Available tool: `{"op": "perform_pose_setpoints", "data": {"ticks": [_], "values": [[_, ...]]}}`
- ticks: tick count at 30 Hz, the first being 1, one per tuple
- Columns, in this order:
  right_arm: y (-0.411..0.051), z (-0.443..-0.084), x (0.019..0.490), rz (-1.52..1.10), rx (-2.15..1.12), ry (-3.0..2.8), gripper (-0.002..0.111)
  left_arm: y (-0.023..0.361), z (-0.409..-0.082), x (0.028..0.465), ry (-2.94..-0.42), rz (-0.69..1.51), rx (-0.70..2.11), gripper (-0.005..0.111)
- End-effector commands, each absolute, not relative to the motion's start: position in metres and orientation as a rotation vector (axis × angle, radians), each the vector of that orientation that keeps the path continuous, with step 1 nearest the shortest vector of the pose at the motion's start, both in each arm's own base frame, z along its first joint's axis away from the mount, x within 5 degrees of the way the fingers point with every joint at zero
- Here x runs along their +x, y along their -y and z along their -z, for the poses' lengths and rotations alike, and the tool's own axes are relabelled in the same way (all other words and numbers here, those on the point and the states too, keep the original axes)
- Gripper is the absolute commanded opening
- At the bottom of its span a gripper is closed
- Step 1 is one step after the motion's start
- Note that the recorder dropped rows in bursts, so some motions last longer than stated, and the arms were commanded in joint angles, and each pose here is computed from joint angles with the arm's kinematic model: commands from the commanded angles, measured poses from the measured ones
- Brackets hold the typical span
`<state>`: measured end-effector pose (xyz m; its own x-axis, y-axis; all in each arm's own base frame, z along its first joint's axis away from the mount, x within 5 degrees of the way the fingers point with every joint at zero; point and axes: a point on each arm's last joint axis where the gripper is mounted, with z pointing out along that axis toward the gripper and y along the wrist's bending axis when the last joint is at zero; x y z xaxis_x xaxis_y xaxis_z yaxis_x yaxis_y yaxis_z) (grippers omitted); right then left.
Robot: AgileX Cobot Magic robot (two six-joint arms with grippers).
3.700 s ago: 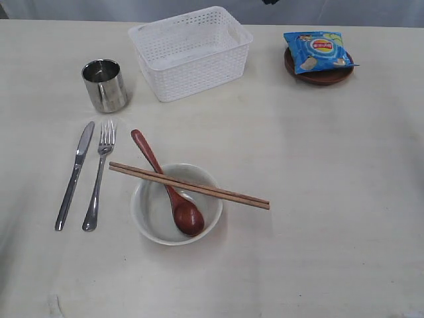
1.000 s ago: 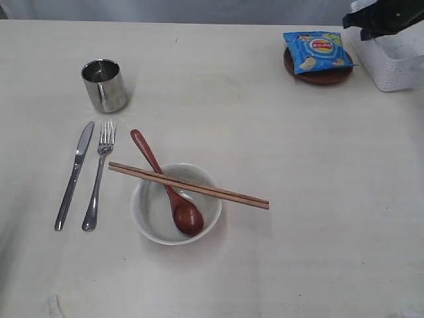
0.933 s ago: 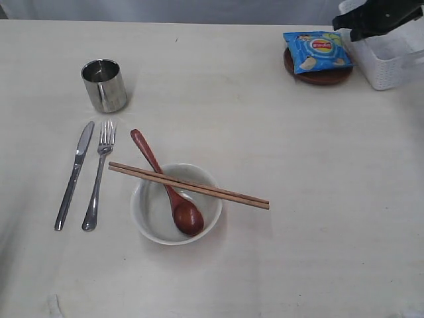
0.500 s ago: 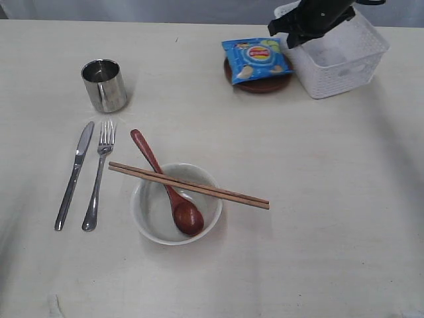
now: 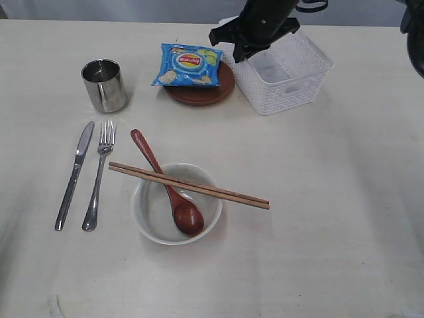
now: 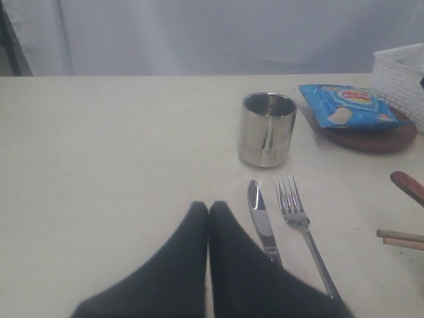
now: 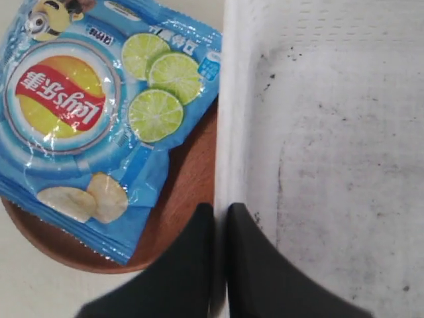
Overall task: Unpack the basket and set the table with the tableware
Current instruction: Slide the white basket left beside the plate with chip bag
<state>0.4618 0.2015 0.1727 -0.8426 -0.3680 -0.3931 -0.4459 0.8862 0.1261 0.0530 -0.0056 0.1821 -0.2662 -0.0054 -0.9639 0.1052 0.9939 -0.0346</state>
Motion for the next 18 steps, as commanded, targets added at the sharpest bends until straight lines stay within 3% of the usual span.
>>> {"op": "perform_pose_setpoints", "data": {"ticks": [1,9,18], "values": [[-0.196,-0.169,0.462,-0.159,-0.392,-2.748,-0.001,0.005,-0.182,0.053,-1.827,0.100,0.073,0.000],[-0.184,-0.177,0.462,-0.117,0.007,-2.788,-0.001,0.005,-0.182,0.053,-1.827,0.100,0.073,0.000],[-0.200,-0.177,0.452,-0.230,0.096,-2.845,-0.001,0.005,-0.182,0.053,-1.827,0.100,0.073,0.000]]}}
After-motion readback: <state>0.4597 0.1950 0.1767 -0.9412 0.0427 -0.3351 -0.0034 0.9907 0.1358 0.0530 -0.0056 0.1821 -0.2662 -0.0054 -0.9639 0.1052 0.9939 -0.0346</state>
